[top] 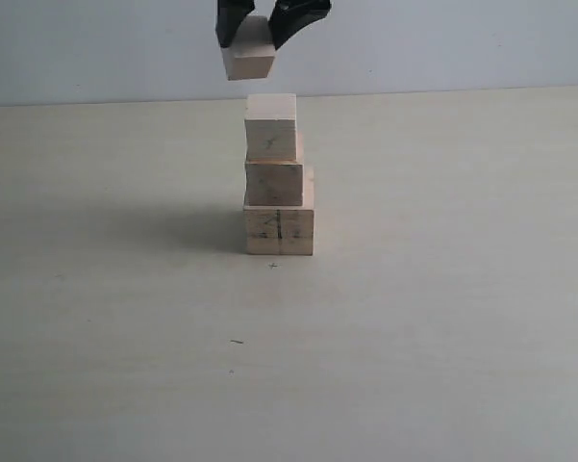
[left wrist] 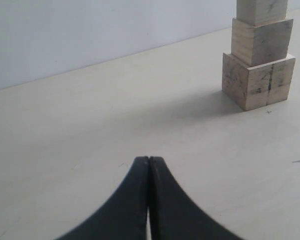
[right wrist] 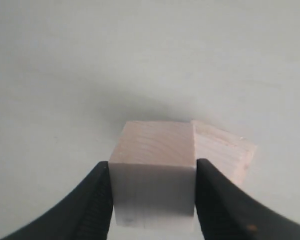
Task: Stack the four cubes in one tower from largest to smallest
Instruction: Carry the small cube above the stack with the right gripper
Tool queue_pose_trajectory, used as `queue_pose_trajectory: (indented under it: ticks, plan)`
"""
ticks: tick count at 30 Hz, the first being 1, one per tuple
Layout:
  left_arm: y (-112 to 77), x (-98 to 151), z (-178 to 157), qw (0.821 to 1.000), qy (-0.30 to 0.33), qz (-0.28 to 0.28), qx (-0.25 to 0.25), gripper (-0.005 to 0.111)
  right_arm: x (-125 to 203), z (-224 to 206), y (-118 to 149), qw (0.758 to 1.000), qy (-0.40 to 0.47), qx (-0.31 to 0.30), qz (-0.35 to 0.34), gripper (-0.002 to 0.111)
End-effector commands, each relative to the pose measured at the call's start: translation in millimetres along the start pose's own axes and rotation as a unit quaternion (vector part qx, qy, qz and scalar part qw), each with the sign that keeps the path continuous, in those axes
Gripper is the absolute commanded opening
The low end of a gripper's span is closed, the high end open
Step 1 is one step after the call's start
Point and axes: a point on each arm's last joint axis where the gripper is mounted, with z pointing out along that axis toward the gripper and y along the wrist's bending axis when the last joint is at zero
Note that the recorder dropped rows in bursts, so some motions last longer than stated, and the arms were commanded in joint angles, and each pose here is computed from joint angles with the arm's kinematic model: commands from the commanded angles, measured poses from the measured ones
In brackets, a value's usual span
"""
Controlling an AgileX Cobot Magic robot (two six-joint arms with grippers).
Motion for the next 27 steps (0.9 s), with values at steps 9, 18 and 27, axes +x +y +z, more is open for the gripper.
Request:
queue_pose_trajectory:
  ticks: [9, 18, 27]
  plan:
    - [-0.2, -1.0, -0.7, 1.0, -0.005, 0.001, 0.002, 0.0, -4.5, -71.9, -0.4, 0.995, -0.096, 0.036, -0.013, 0.03]
    - [-0.2, -1.0, -0.7, 1.0, -0.005, 0.001, 0.002, 0.0, -3.5, -78.4, 0.8, 0.985, -0.097, 0.043, -0.137, 0.029]
    - [-0.2, -1.0, -0.7, 1.0, -0.005, 0.001, 0.002, 0.0, 9.0, -99.3, 29.1, 0.991, -0.088, -0.085, -0.054, 0.029]
